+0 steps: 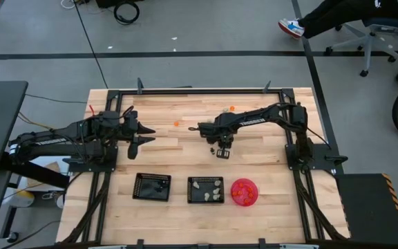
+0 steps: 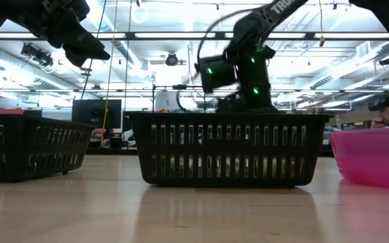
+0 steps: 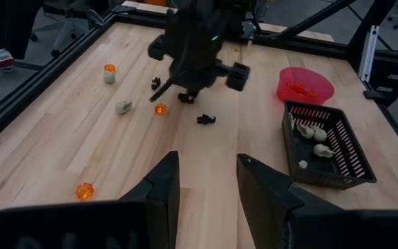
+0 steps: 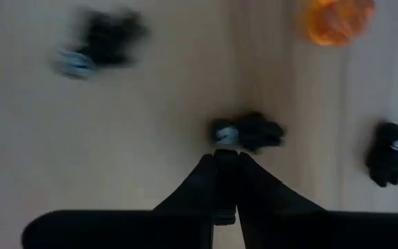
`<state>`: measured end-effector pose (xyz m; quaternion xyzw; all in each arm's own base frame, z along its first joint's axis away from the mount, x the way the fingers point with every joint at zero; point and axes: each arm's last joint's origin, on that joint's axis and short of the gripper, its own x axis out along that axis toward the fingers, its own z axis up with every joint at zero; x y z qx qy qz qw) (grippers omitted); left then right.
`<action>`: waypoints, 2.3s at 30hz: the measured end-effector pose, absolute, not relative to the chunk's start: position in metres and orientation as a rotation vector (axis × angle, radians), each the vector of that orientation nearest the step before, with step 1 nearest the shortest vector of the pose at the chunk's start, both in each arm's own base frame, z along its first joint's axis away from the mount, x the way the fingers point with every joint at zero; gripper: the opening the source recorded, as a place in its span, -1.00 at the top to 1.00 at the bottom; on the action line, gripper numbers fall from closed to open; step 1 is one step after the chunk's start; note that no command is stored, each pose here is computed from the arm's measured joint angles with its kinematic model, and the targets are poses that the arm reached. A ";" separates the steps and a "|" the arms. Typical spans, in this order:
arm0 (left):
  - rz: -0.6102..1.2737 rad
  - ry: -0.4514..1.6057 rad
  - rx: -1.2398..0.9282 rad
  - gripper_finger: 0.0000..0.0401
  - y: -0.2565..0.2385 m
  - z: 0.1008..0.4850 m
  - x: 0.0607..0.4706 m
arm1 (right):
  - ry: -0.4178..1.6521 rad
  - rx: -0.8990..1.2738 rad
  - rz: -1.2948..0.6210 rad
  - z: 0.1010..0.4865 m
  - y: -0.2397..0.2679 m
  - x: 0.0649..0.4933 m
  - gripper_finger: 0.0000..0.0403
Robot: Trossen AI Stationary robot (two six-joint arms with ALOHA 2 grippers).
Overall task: Sort Halloween decoration
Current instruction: Put the black skeleton toy into the left black bin
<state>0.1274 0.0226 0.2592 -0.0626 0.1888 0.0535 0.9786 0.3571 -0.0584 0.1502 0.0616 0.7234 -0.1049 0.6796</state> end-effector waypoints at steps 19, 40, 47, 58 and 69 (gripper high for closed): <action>0.106 0.381 -0.121 0.42 0.023 0.259 0.127 | 1.189 0.135 0.081 0.212 0.018 0.418 0.77; 0.105 0.372 -0.134 0.42 0.023 0.260 0.128 | 0.254 -0.069 0.301 0.193 0.084 0.468 0.76; 0.106 0.372 -0.139 0.42 0.023 0.260 0.128 | 0.237 -0.068 0.292 0.161 0.086 0.477 0.76; 0.106 0.371 -0.140 0.42 0.023 0.260 0.128 | 0.272 -0.058 0.249 0.156 0.084 0.477 0.76; 0.106 0.350 -0.136 0.42 0.023 0.262 0.128 | 0.254 -0.063 0.274 0.158 0.088 0.477 0.76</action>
